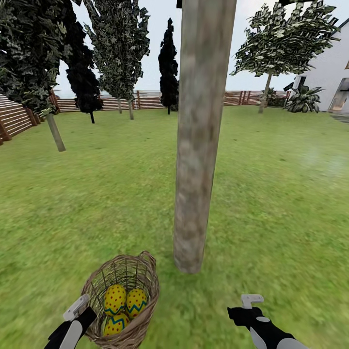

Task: Take the three Easter eggs out of the wicker basket on the lawn in the garden, then place them on the lawn next to a single tree (choose any tree) so that all three eggs are next to the same tree and none are left in the basket.

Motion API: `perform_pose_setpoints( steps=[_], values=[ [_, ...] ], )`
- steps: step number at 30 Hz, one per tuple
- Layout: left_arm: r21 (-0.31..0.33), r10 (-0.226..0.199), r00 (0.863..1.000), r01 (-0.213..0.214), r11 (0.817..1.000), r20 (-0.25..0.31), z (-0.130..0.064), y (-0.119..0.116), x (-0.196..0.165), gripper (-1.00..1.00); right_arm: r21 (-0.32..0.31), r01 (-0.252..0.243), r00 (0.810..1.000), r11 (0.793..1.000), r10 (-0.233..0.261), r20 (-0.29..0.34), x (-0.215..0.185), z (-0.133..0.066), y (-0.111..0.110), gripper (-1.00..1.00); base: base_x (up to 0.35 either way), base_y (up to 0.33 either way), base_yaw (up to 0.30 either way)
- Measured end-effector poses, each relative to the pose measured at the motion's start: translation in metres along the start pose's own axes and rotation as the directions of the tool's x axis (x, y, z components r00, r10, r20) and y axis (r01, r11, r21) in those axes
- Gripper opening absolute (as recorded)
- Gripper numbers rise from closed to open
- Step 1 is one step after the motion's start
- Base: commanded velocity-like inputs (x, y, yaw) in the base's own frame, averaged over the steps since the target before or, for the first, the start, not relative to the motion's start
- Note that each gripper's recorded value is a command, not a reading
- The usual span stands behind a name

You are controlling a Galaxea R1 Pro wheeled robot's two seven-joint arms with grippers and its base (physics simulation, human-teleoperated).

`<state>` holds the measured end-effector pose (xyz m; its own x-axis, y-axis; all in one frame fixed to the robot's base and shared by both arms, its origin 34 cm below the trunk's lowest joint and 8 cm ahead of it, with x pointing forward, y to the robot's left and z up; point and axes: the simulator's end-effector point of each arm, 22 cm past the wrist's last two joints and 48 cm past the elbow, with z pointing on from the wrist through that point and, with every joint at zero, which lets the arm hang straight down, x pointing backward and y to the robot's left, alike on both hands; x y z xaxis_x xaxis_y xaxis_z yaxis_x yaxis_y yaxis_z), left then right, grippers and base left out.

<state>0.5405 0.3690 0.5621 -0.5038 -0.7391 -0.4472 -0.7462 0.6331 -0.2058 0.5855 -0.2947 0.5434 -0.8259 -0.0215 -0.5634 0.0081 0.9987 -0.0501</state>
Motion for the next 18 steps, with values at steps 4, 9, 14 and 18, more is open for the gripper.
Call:
perform_pose_setpoints(
  steps=[4, 9, 14, 18],
  values=[
    [0.0, 0.0, 1.0, 0.0, 1.0, -0.001, 0.006, 0.002, 0.003, -1.0, 0.0, 0.0, 1.0, 1.0, 0.0, 0.0, 0.004, 0.005, 0.0, 1.0, 0.0, 0.0, 0.0],
    [0.0, 0.0, 1.0, 0.0, 1.0, 0.0, 0.013, 0.004, 0.007, -1.0, 0.001, 0.0, 1.0, 1.0, 0.0, 0.0, 0.009, 0.012, 0.0, 1.0, 0.0, 0.0, 0.0],
    [0.0, -0.001, 1.0, 0.001, 1.0, 0.0, 0.02, 0.006, 0.011, -1.0, 0.0, 0.001, 1.0, 1.0, -0.001, 0.0, 0.014, 0.019, 0.001, 1.0, 0.0, 0.0, 0.0],
    [0.0, -0.001, 1.0, 0.001, 1.0, 0.0, 0.026, 0.007, 0.015, -1.0, -0.004, 0.0, 1.0, 1.0, 0.0, 0.004, 0.016, 0.025, 0.001, 1.0, 0.0, 0.0, 0.0]
  ],
)
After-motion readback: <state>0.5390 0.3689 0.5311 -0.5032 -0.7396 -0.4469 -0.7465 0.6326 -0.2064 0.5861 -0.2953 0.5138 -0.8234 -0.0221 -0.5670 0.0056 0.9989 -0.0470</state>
